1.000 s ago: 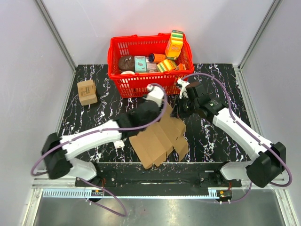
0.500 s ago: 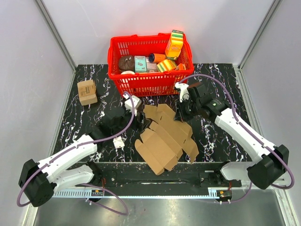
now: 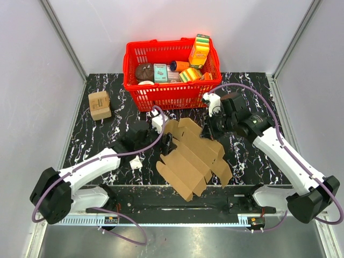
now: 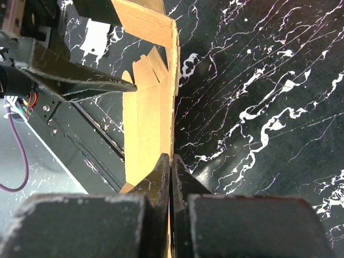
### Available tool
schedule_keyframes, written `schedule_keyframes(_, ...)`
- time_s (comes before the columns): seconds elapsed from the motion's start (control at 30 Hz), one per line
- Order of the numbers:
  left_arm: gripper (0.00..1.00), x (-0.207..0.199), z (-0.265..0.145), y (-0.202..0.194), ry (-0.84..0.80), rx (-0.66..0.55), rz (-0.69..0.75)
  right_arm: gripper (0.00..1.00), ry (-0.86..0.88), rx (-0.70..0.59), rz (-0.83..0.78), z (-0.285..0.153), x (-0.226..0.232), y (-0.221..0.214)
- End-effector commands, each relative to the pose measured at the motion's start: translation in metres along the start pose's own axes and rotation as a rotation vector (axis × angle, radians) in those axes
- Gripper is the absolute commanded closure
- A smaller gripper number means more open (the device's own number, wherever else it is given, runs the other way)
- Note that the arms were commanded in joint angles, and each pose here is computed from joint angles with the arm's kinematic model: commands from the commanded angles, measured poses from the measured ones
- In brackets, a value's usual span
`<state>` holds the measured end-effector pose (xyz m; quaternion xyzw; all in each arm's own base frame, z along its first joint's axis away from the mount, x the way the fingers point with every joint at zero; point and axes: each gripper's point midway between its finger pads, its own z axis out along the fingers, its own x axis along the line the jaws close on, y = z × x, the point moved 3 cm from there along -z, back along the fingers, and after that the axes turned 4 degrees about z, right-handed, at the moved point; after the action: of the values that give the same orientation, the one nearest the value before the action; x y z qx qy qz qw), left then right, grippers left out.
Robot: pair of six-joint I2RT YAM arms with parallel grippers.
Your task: Fold the paper box
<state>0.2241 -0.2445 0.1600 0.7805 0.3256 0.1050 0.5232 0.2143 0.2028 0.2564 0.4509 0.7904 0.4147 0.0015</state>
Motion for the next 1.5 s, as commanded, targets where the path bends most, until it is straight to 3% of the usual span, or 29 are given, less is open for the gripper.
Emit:
schedule_keyframes(0.0, 0.19, 0.002, 0.005, 0.017, -0.024, -0.077, 0.041, 0.98, 0.057, -0.047, -0.047, -0.018, 0.017, 0.012)
schedule_keyframes(0.4, 0.24, -0.001, 0.019, 0.007, -0.097, -0.043, 0.038, 0.97, 0.077, -0.061, -0.048, -0.024, 0.022, 0.013)
schedule_keyframes(0.53, 0.32, -0.003, 0.020, 0.005, -0.113, -0.033, 0.034, 0.97, 0.080, -0.064, -0.050, -0.025, 0.023, 0.013)
schedule_keyframes(0.67, 0.48, -0.003, 0.020, 0.005, -0.111, -0.023, 0.032, 0.97, 0.078, -0.063, -0.046, -0.025, 0.023, 0.013)
schedule_keyframes(0.87, 0.57, -0.001, 0.020, 0.004, -0.099, 0.000, 0.037, 0.97, 0.078, -0.060, -0.036, -0.023, 0.022, 0.013)
schedule_keyframes(1.0, 0.69, -0.003, 0.020, 0.007, -0.108, -0.002, 0.034, 0.97, 0.083, -0.056, -0.021, -0.022, 0.023, 0.013)
schedule_keyframes(1.47, 0.89, -0.007, 0.022, 0.019, -0.097, -0.027, -0.051, 0.97, 0.058, -0.083, 0.069, -0.014, 0.021, 0.023)
